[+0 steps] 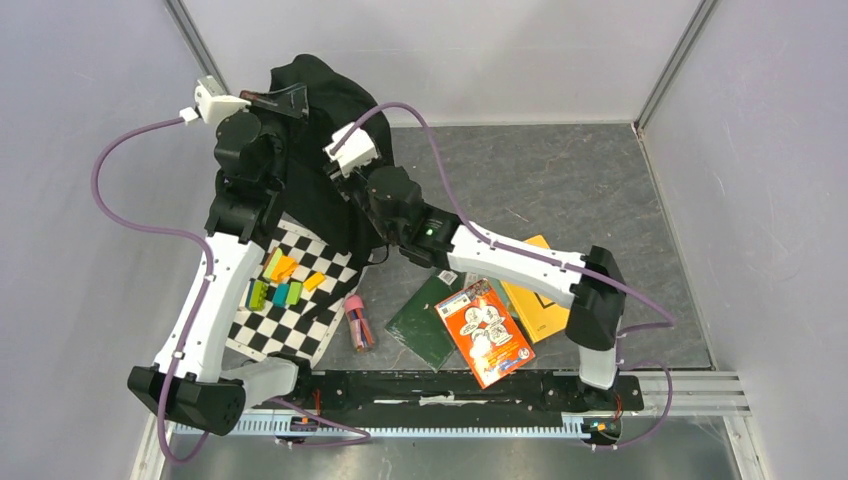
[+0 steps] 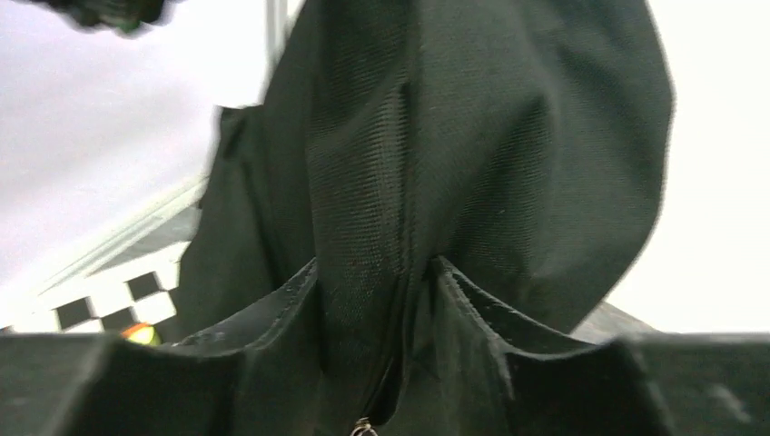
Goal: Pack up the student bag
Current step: Adjust the student bag at the center of the board.
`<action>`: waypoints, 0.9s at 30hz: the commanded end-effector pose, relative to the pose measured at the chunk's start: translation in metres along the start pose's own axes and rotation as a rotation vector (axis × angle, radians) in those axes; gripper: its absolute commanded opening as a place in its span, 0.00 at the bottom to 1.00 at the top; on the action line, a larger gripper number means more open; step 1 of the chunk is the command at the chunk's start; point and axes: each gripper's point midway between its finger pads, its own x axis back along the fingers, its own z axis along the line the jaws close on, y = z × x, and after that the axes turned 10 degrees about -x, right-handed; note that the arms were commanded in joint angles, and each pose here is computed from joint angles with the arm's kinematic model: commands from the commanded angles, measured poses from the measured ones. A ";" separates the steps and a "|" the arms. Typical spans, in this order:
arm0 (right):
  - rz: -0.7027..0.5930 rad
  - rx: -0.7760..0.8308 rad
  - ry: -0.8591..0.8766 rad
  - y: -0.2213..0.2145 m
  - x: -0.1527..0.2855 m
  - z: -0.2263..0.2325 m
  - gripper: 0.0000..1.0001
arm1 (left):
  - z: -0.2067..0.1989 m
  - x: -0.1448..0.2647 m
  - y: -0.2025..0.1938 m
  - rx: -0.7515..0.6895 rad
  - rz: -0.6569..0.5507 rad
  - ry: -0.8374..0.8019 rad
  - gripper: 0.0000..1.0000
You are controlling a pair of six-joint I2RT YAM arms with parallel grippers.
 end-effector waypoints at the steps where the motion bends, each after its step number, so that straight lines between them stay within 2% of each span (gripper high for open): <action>1: 0.053 0.096 -0.231 -0.003 -0.010 -0.057 0.33 | -0.038 0.017 0.046 0.095 -0.131 -0.133 0.02; 2: 0.048 0.091 -0.253 -0.004 -0.012 -0.069 0.22 | -0.040 0.017 0.043 0.077 -0.121 -0.150 0.02; 5: 0.011 0.088 -0.298 0.002 -0.017 -0.104 0.00 | -0.063 0.020 0.033 0.002 -0.100 -0.308 0.02; 8: -0.029 0.103 -0.294 0.021 -0.025 -0.130 0.00 | -0.094 0.027 0.029 -0.066 -0.080 -0.485 0.02; 15: -0.117 0.148 -0.333 0.060 -0.021 -0.171 0.00 | -0.125 0.020 0.014 -0.137 -0.020 -0.634 0.02; 20: -0.099 0.148 -0.390 0.051 -0.022 -0.214 0.00 | -0.150 0.011 -0.019 -0.165 0.056 -0.817 0.02; 25: -0.092 0.139 -0.366 0.030 -0.017 -0.235 0.00 | -0.148 -0.010 -0.055 -0.223 0.120 -0.839 0.02; 27: -0.071 0.151 -0.359 0.009 -0.013 -0.244 0.00 | -0.141 -0.012 -0.077 -0.238 0.160 -0.841 0.02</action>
